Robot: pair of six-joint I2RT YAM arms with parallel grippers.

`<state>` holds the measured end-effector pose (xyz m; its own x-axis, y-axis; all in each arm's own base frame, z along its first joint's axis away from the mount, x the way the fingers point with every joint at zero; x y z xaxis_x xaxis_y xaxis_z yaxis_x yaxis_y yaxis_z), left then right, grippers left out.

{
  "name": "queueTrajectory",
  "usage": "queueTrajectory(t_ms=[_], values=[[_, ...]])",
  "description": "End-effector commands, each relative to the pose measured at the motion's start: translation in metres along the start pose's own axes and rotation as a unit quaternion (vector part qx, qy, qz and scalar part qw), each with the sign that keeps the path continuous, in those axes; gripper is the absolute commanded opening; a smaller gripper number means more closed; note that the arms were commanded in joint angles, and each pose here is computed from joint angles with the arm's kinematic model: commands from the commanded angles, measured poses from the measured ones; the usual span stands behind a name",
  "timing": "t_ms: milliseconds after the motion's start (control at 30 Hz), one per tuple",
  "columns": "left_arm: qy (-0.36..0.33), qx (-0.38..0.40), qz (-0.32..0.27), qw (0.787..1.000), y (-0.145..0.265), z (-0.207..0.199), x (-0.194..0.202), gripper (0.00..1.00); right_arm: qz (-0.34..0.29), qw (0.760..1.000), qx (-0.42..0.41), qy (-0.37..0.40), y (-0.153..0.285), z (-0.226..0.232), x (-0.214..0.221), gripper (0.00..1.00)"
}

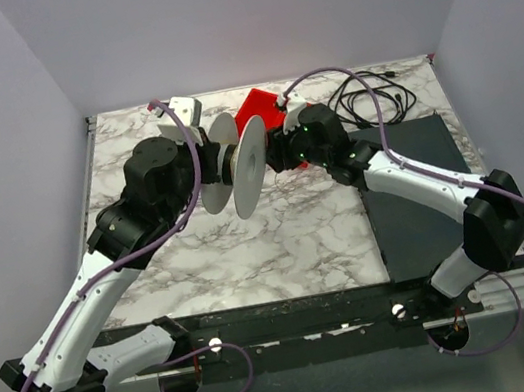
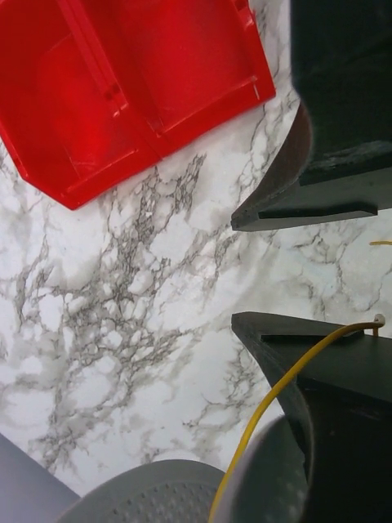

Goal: Wrap the cables

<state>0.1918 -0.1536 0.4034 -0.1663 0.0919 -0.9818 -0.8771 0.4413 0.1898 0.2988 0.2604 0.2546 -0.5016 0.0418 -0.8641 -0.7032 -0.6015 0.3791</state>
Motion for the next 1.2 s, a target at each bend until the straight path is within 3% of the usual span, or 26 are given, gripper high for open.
queueTrajectory(t_ms=[0, 600, 933, 1167], values=[[0.045, -0.024, -0.037, 0.998, 0.002, 0.001, -0.027, 0.0, -0.013, 0.998, -0.059, -0.031, -0.009, 0.008, 0.008, 0.52], [0.11, -0.101, -0.055, 0.987, -0.004, 0.008, -0.05, 0.0, -0.039, 0.987, -0.128, -0.094, 0.009, 0.012, 0.038, 0.6], [0.12, -0.107, -0.062, 0.985, -0.001, 0.009, -0.058, 0.0, -0.075, 0.987, -0.083, -0.114, 0.023, 0.0, 0.045, 0.6], [0.117, -0.103, -0.063, 0.986, -0.001, 0.008, -0.061, 0.0, -0.064, 0.99, -0.069, -0.102, 0.031, -0.007, 0.057, 0.6]])
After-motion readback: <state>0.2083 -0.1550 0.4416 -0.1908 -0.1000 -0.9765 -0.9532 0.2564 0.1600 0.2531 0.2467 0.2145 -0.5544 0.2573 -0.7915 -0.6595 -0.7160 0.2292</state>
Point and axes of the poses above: each gripper's point midway between its finger pads, its own y axis back along the fingers, its own z axis along the line the jaws close on, x = y × z, the point moved 9 cm from there along y, back along the fingers, and after that the axes turned 9 degrees about -y, right-handed, at the moved point
